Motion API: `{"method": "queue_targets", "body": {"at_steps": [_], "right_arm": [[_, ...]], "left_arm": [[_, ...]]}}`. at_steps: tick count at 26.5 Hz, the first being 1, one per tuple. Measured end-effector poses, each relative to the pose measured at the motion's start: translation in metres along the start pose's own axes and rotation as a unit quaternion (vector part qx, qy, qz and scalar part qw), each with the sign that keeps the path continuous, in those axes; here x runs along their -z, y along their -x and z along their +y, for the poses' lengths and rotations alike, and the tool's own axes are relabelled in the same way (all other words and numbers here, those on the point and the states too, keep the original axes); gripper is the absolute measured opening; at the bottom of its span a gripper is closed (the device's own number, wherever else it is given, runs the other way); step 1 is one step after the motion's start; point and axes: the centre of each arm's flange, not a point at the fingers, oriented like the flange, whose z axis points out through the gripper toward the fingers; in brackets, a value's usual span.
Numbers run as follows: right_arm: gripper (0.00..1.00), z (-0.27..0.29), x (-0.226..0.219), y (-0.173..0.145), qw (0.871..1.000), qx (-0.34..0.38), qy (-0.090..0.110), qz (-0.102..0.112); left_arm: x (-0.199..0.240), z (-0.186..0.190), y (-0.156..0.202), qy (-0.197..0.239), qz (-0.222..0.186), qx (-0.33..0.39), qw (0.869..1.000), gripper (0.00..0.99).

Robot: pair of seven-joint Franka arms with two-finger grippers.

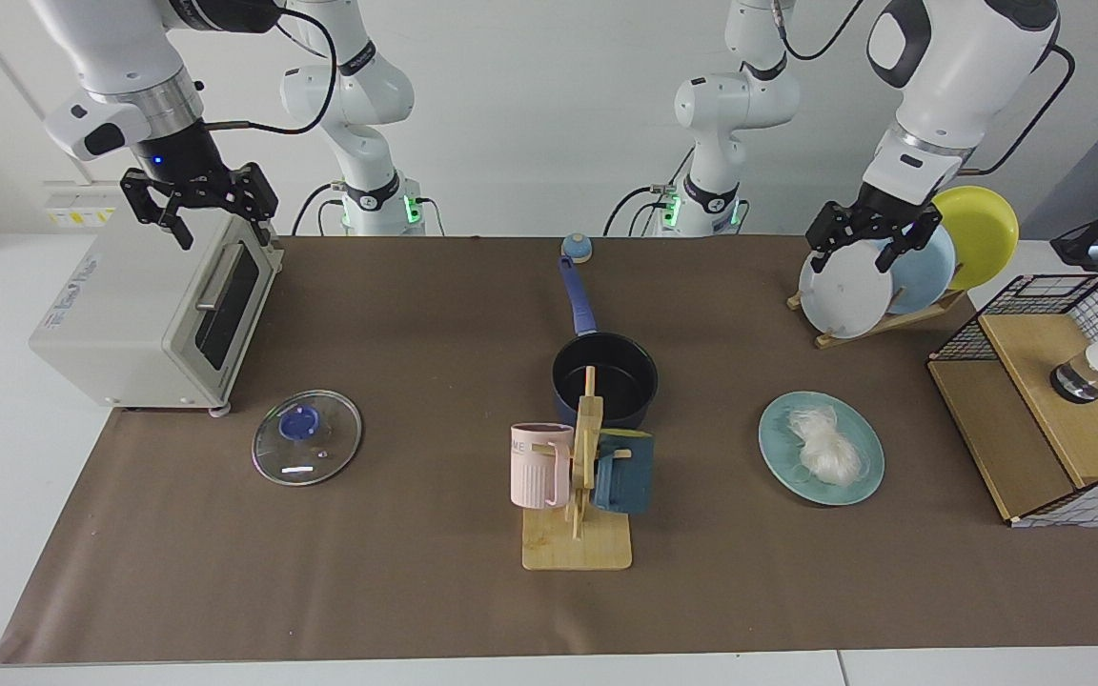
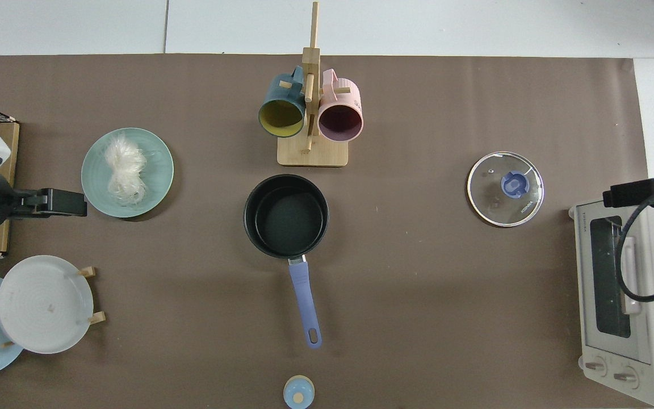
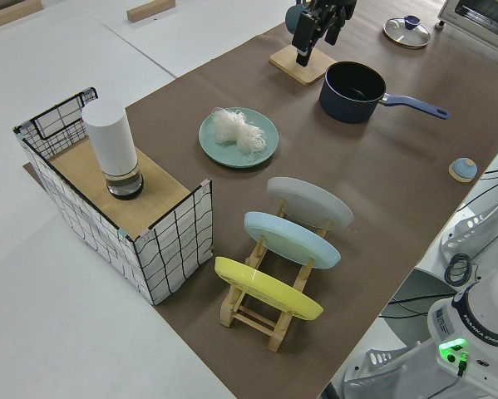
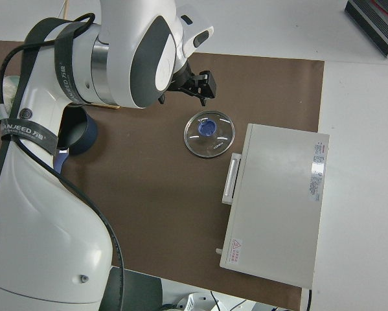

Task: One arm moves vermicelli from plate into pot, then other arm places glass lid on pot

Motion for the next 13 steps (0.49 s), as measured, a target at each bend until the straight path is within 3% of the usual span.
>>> {"method": "queue_targets", "body": {"at_steps": [5, 13], "right_arm": [[1.00, -0.0001, 0.0007, 0.0005, 1.000, 0.000, 0.000, 0.000], [1.00, -0.0037, -0.0003, 0.0053, 1.000, 0.003, -0.001, -0.012]], "left_arm": [[0.0000, 0.0025, 0.0001, 0.000, 0.000, 0.048, 0.999, 0.991], [0.0004, 0.0038, 0.0003, 0.003, 0.000, 0.055, 0.998, 0.991]]}}
